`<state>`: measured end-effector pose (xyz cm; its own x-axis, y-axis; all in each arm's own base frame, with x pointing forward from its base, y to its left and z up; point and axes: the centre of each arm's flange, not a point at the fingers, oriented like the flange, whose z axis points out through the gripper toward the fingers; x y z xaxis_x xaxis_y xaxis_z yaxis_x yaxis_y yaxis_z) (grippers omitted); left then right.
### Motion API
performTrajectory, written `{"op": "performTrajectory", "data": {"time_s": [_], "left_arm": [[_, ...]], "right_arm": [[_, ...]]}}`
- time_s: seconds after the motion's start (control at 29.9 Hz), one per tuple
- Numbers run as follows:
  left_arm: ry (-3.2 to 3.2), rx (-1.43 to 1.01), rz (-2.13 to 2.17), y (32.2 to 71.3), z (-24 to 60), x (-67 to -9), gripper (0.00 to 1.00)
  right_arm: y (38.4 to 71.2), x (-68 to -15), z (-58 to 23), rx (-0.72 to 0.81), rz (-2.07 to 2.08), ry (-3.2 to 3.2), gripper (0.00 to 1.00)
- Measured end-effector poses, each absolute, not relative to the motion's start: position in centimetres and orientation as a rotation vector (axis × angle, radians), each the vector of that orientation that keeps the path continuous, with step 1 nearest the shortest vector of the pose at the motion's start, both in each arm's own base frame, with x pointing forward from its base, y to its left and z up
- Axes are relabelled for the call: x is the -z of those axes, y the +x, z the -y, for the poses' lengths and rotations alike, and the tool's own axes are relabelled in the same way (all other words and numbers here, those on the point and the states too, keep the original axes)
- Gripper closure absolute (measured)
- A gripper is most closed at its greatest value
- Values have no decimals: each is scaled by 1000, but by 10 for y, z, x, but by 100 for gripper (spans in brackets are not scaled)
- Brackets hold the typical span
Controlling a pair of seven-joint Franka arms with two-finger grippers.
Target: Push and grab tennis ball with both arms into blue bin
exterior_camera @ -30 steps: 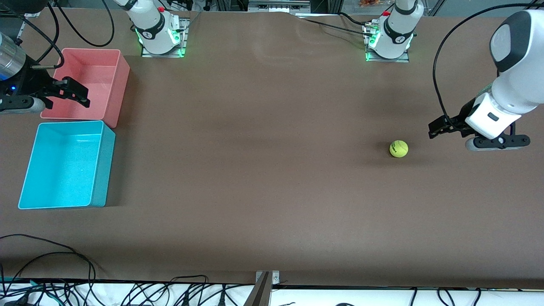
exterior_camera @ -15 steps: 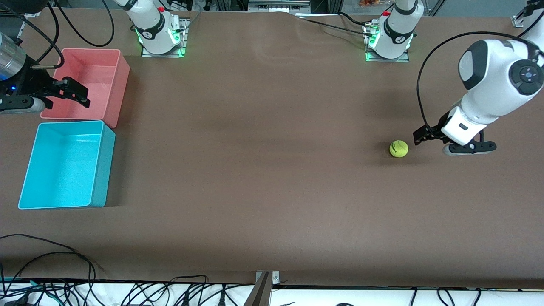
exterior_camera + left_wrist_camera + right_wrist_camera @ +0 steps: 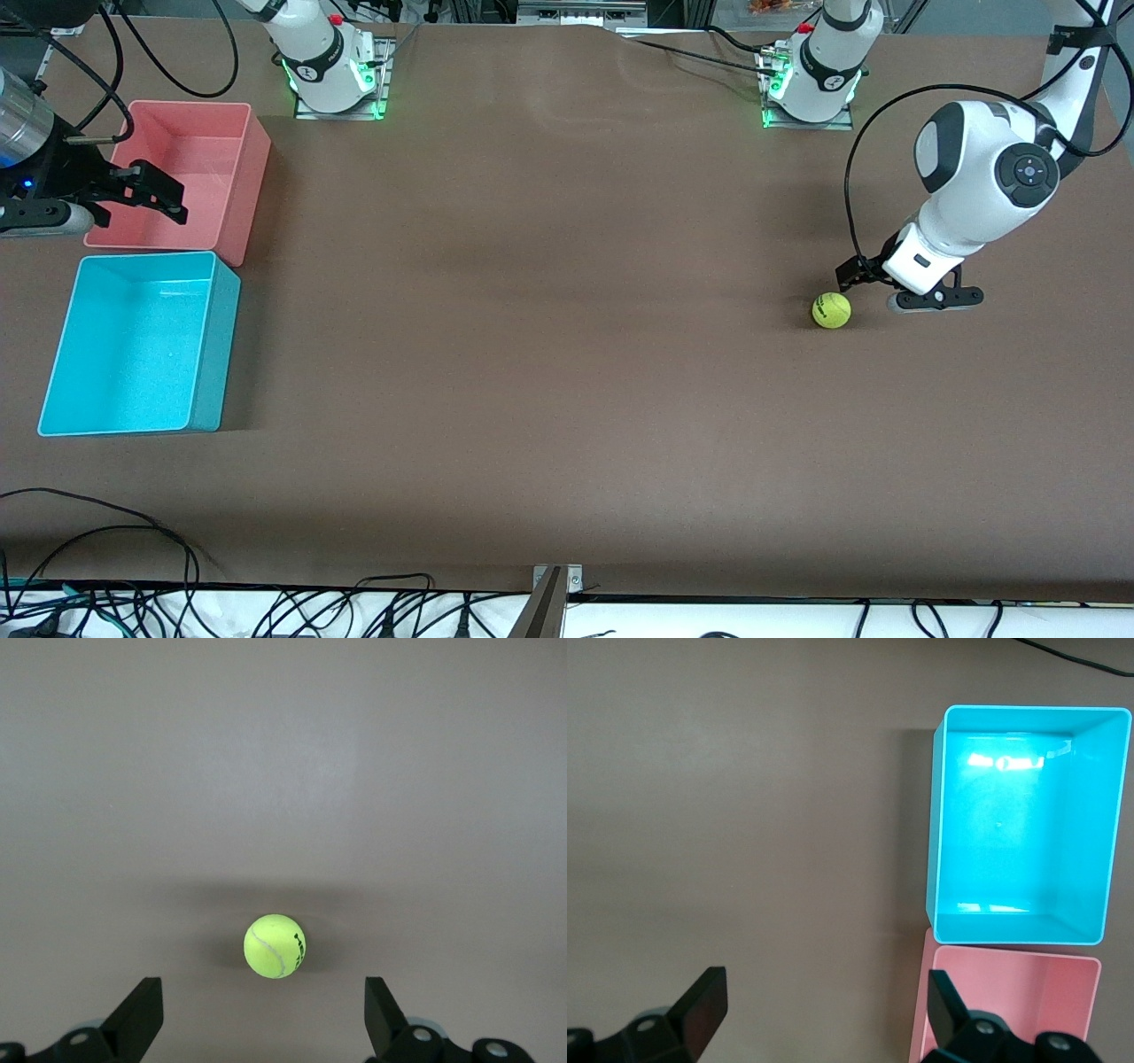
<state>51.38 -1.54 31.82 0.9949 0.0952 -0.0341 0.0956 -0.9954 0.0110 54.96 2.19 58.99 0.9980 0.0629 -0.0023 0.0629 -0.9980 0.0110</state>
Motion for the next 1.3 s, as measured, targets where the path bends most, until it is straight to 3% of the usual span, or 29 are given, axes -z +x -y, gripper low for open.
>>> {"op": "performTrajectory", "data": {"time_s": [0.23, 0.43, 0.5, 0.9, 1.3], "left_arm": [[3135, 58, -151, 500, 9, -296, 4], [3207, 69, -20, 489, 7, -278, 33], [3215, 75, 41, 488, 8, -276, 47], [3128, 97, 690, 488, 7, -272, 99], [2913, 64, 1305, 494, -17, -239, 99]], "right_arm": [[550, -590, -22, 3, -98, 3129, 0], [550, -590, -22, 3, -98, 3129, 0], [550, -590, -22, 3, -98, 3129, 0], [550, -590, -22, 3, -98, 3129, 0], [550, -590, -22, 3, -98, 3129, 0]]}}
